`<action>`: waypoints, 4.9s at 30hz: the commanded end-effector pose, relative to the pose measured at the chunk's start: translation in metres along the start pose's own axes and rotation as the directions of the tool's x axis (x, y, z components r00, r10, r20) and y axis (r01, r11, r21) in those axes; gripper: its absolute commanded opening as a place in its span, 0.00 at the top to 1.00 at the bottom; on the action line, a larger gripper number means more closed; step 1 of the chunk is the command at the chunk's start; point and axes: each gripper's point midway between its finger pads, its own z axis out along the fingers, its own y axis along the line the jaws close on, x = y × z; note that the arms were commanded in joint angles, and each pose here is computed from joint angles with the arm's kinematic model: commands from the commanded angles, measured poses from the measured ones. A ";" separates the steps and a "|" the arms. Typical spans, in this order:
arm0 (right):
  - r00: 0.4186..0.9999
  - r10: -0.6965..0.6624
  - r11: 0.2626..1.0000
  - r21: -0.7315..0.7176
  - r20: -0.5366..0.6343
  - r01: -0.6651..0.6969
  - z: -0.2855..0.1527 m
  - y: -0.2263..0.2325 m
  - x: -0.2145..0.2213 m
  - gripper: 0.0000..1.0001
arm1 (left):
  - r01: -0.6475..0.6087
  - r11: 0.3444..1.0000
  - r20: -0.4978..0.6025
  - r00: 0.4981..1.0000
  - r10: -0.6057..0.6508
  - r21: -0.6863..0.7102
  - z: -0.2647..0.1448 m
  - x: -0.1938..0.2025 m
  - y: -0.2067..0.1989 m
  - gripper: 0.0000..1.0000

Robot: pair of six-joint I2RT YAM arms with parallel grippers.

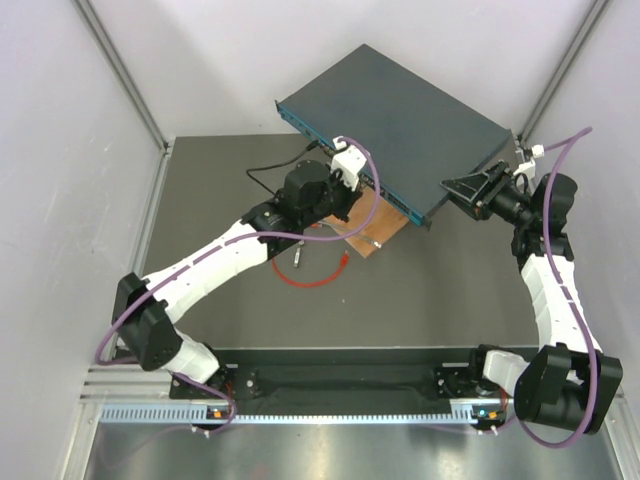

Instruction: Insert the plug into the switch port

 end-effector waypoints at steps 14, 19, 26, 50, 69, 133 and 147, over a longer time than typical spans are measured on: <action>0.989 -0.141 0.988 -0.073 -0.051 0.137 0.010 0.015 0.010 1.00 | -0.045 0.998 0.141 0.989 0.052 -0.050 0.012 -0.038 0.011 1.00; 0.989 -0.135 0.989 -0.069 -0.056 0.131 0.010 0.013 0.011 1.00 | -0.065 0.997 0.177 0.982 0.073 -0.051 0.016 -0.045 0.011 1.00; 0.990 -0.129 0.990 -0.067 -0.062 0.125 0.010 0.012 0.012 1.00 | -0.093 0.995 0.266 0.959 0.102 -0.044 0.017 -0.052 0.009 1.00; 0.987 -0.141 0.989 -0.054 -0.076 0.137 0.011 0.011 0.011 1.00 | -0.196 0.979 0.347 0.923 0.166 0.053 0.019 -0.048 -0.002 0.95; 0.981 -0.194 0.981 -0.031 -0.027 0.193 0.008 0.019 -0.014 0.01 | 0.164 0.959 -0.133 0.971 -0.198 -0.232 -0.132 0.124 0.036 0.52; 0.808 -0.571 0.803 -0.104 0.144 0.587 -0.033 0.135 -0.064 0.05 | -0.249 0.963 -0.139 0.962 0.234 -0.107 -0.140 0.046 0.063 1.00; 0.767 -0.627 0.694 -0.547 -0.139 0.468 0.058 0.221 0.083 0.14 | -0.794 0.492 -0.005 0.528 0.849 -0.357 -0.187 -0.057 0.083 1.00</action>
